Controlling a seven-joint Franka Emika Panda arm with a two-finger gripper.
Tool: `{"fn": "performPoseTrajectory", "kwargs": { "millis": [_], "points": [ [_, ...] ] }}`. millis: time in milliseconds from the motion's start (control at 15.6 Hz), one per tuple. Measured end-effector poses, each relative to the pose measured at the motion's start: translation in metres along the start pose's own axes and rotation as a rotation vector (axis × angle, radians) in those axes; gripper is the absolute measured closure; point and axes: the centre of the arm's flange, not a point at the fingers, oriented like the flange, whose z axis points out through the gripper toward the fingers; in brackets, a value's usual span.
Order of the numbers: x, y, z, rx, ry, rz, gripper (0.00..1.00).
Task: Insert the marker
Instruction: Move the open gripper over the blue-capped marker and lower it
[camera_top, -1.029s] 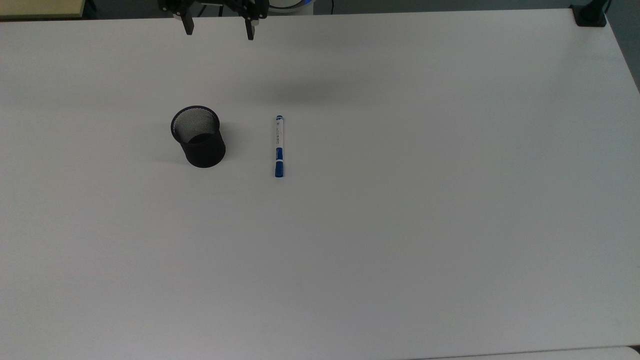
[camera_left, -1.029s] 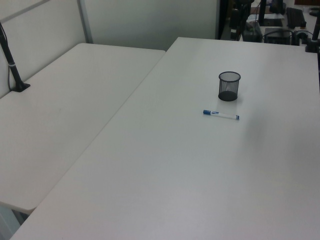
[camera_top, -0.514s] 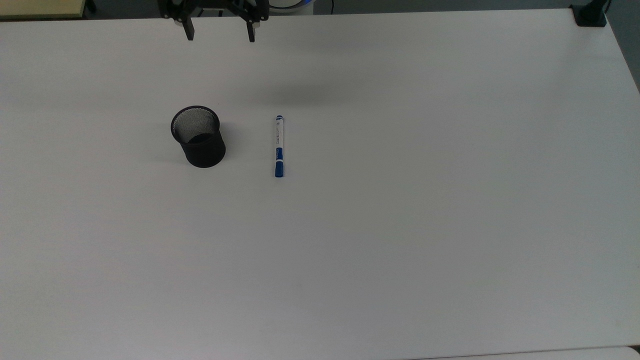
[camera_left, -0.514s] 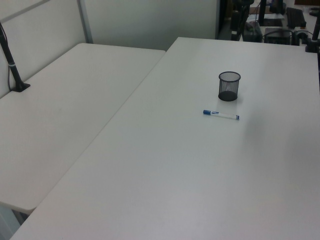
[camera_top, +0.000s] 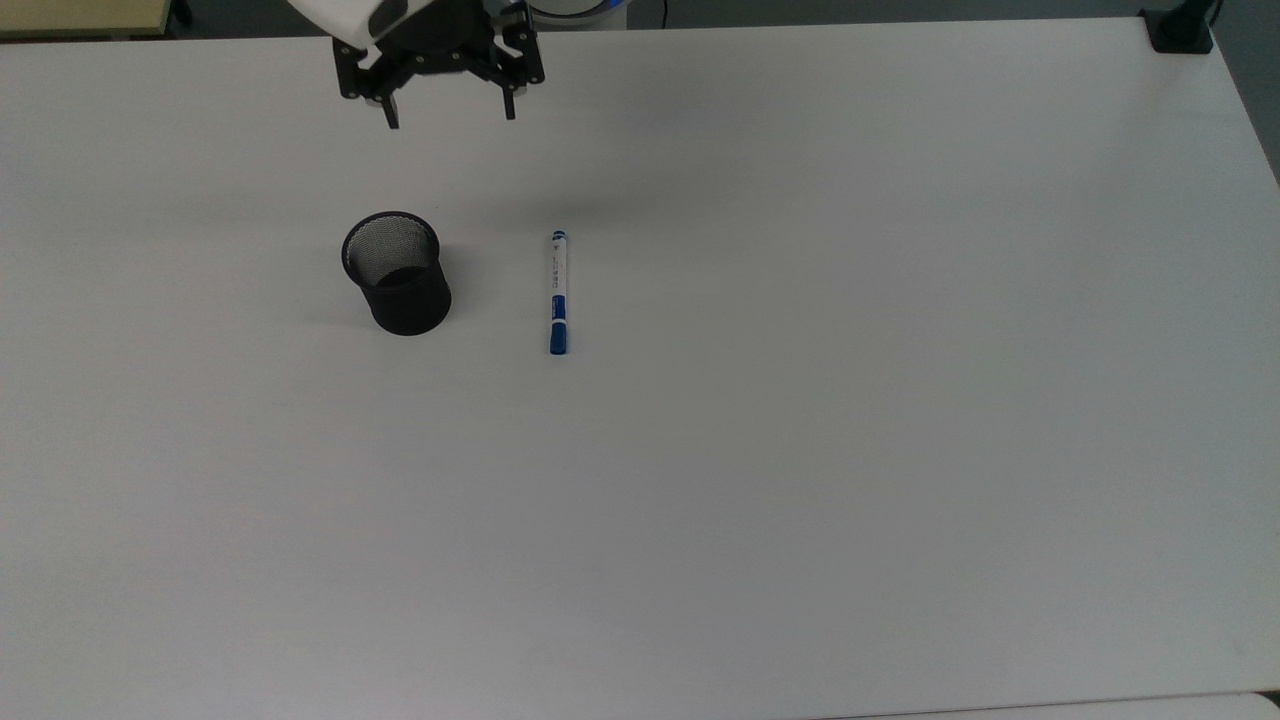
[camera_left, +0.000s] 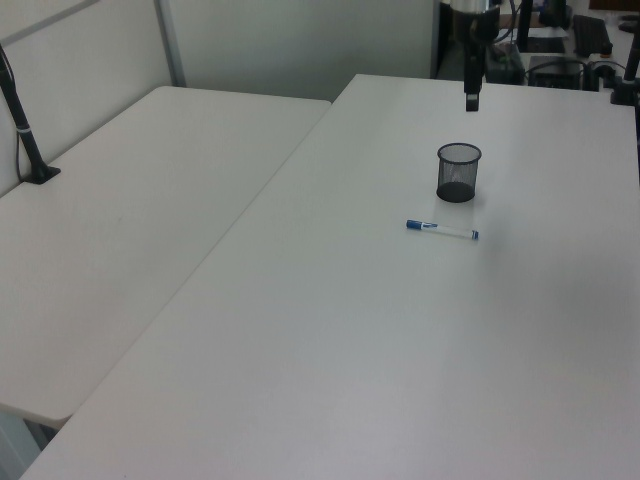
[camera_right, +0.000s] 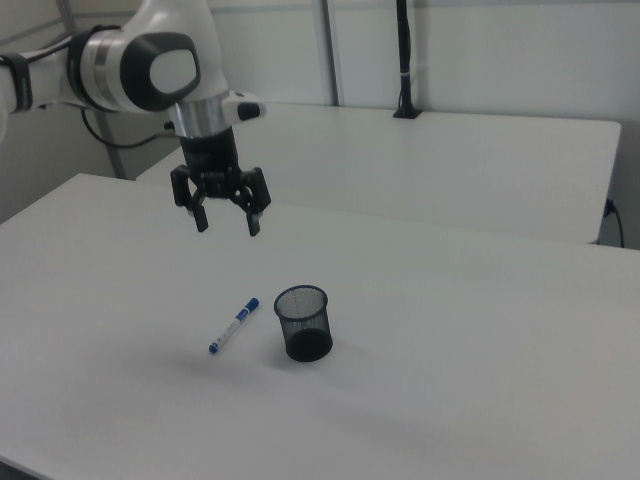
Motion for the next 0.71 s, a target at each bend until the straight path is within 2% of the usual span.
{"fn": "performPoseTrajectory", "kwargs": {
  "millis": [450,707],
  "points": [
    [0.031,-0.027,0.119,0.009,0.01,0.098,0.0],
    [0.042,-0.026,0.142,0.012,0.018,0.128,0.01]
  ]
}}
